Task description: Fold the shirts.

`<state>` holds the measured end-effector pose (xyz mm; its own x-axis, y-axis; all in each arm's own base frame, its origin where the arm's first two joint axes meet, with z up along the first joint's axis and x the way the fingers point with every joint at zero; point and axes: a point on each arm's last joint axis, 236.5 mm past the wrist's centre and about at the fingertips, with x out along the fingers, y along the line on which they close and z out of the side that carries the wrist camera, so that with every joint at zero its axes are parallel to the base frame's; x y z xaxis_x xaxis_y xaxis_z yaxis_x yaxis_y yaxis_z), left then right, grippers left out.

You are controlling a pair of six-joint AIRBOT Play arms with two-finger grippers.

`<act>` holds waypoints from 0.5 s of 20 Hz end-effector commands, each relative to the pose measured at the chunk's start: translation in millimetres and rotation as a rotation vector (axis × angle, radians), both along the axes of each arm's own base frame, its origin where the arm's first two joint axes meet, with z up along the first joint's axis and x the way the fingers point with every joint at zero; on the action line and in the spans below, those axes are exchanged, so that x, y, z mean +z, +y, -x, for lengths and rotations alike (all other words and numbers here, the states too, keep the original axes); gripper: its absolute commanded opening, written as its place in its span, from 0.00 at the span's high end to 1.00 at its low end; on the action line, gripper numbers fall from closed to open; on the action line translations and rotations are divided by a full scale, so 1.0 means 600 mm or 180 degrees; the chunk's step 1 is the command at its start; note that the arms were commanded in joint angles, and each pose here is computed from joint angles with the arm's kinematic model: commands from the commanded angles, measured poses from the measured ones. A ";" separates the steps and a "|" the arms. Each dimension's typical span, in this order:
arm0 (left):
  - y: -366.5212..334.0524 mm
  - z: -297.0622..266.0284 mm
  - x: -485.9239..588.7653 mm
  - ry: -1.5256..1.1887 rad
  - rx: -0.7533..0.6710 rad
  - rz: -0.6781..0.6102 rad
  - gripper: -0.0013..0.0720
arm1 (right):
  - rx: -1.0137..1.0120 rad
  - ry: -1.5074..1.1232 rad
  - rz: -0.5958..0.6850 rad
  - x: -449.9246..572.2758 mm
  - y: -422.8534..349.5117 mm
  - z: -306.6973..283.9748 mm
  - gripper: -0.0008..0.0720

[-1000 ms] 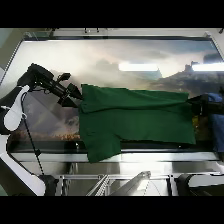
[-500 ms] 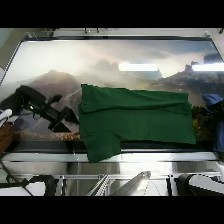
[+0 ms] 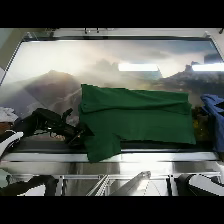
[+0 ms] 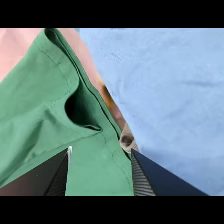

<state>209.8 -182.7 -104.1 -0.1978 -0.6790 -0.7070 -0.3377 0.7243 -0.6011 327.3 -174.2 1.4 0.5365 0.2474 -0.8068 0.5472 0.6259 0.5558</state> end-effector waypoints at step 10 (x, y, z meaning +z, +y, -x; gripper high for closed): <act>-0.020 0.008 -0.005 -0.0189 -0.0213 0.0030 0.95 | 0.0340 0.0806 -0.0055 -0.098 0.038 0.112 0.26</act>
<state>209.7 -194.9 -110.8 -0.1797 -0.6617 -0.7279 -0.2570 0.7459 -0.6145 287.6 -163.1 -32.3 0.3840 0.2775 -0.8807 0.5999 0.6501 0.4664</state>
